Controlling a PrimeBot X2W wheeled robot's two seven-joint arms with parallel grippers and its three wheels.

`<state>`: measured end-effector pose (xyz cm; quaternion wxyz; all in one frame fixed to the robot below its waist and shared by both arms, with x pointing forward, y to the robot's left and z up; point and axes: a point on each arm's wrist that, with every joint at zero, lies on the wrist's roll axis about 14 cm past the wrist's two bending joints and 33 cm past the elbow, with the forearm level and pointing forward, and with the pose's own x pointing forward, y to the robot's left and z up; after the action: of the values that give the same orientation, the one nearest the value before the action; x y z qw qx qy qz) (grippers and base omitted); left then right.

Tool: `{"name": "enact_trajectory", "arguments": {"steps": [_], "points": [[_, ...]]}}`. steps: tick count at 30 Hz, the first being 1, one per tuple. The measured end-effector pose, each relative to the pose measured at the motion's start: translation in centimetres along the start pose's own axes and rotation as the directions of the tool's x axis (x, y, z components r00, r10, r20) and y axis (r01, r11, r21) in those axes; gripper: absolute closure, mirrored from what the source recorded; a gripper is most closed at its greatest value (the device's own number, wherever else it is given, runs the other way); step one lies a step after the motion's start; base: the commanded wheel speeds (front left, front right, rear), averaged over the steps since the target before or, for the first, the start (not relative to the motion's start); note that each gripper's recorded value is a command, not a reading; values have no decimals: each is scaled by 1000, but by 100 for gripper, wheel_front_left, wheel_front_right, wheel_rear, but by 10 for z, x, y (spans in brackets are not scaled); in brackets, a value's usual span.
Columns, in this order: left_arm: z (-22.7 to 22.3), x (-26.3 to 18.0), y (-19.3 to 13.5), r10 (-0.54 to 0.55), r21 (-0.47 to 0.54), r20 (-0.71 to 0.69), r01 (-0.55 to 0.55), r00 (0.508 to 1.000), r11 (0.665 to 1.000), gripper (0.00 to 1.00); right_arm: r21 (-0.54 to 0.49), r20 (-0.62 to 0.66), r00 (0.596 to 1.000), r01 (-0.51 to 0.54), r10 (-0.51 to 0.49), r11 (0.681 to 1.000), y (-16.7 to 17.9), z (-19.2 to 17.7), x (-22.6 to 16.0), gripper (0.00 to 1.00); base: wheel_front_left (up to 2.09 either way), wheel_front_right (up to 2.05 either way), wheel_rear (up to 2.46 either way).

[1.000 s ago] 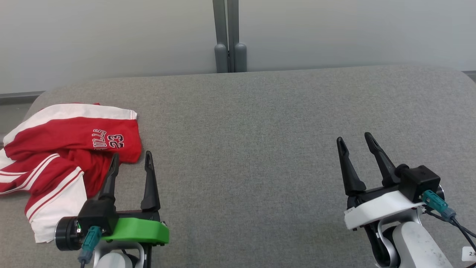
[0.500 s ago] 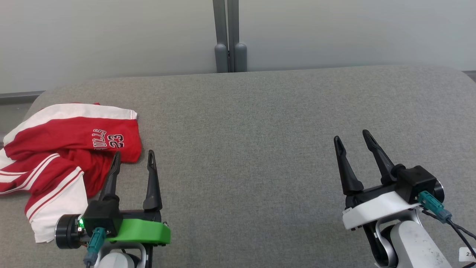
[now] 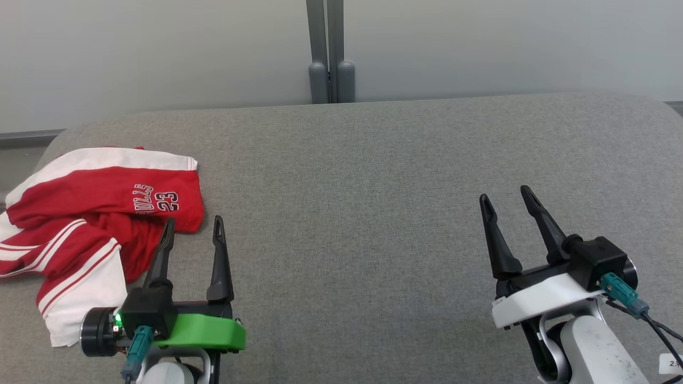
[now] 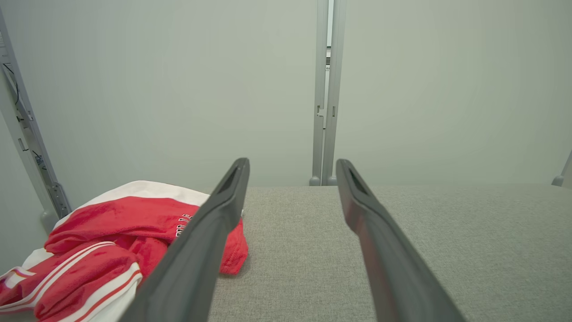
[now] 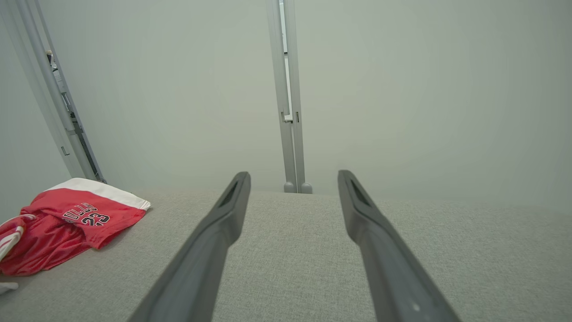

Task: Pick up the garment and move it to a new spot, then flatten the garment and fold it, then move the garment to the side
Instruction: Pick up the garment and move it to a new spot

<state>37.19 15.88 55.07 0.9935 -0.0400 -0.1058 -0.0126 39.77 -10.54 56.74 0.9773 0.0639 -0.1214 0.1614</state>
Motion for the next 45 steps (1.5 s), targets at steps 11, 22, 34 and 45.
{"name": "enact_trajectory", "arguments": {"steps": [11, 22, 34, 45], "points": [[-1, -1, 3, 10, -2, -3, -10, 1000, 1000, 0, 9, -6, 1000, -8, 8, 1000, 3, -3, 1, 0, 0, 0, 0], [1, -16, 32, 99, 13, -7, -99, 995, 995, 0, 83, -21, 996, -87, 89, 993, 33, -13, 13, 0, 0, 0, 0], [9, -51, 83, 266, 24, 1, -266, 964, 964, 0, 199, -49, 968, -234, 248, 952, 91, -31, 29, 0, 0, 0, 0], [17, -89, 121, 391, 43, 13, -391, 920, 919, 0, 246, -57, 921, -361, 385, 899, 141, -39, 36, 0, 0, 0, 0]]}}
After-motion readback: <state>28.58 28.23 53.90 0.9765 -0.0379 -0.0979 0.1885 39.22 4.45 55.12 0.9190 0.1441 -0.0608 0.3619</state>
